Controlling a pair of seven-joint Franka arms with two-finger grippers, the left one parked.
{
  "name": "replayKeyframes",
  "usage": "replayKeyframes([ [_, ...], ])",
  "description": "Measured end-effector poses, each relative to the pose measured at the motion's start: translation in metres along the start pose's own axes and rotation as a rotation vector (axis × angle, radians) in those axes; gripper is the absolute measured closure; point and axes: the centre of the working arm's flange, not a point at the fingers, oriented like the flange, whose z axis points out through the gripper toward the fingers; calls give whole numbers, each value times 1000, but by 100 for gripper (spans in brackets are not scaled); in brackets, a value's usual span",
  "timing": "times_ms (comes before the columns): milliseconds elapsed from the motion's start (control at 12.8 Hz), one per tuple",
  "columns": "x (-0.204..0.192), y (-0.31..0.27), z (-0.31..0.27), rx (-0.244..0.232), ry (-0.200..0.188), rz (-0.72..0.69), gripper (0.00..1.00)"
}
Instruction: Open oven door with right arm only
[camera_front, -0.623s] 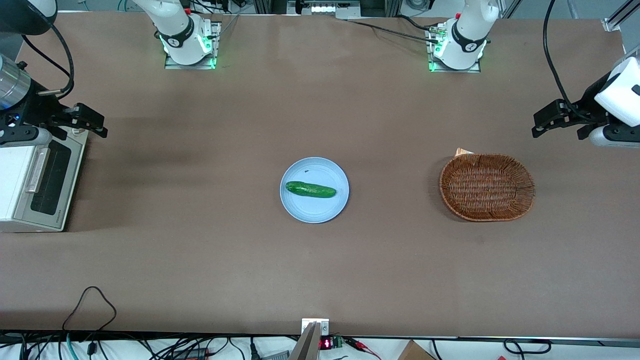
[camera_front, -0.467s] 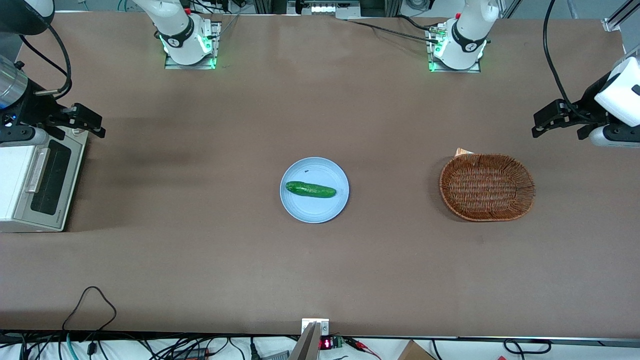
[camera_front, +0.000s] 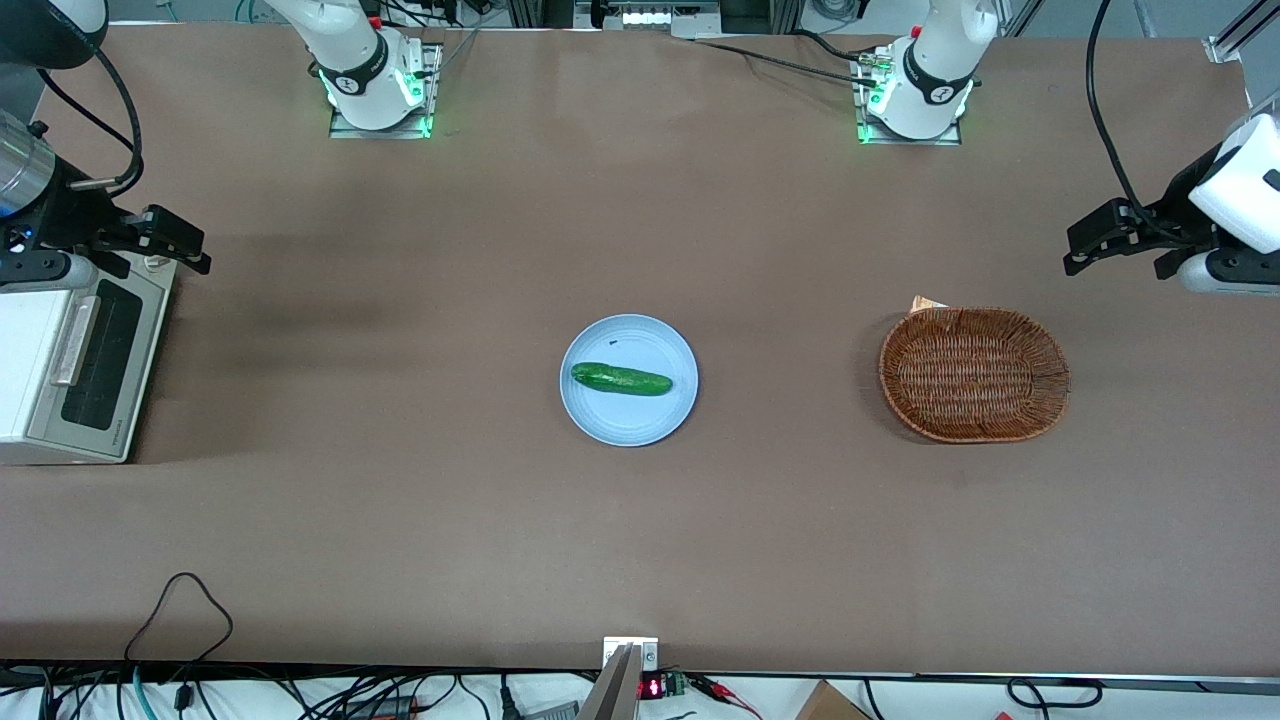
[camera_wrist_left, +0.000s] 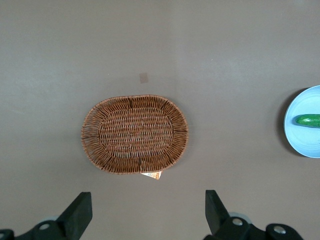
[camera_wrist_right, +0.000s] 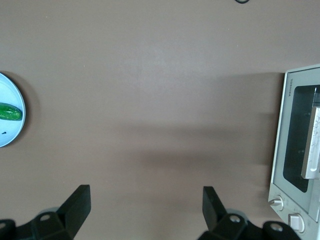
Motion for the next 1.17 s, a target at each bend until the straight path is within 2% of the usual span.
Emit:
replayKeyframes([
  [1168, -1, 0, 1, 1, -13, -1, 0],
])
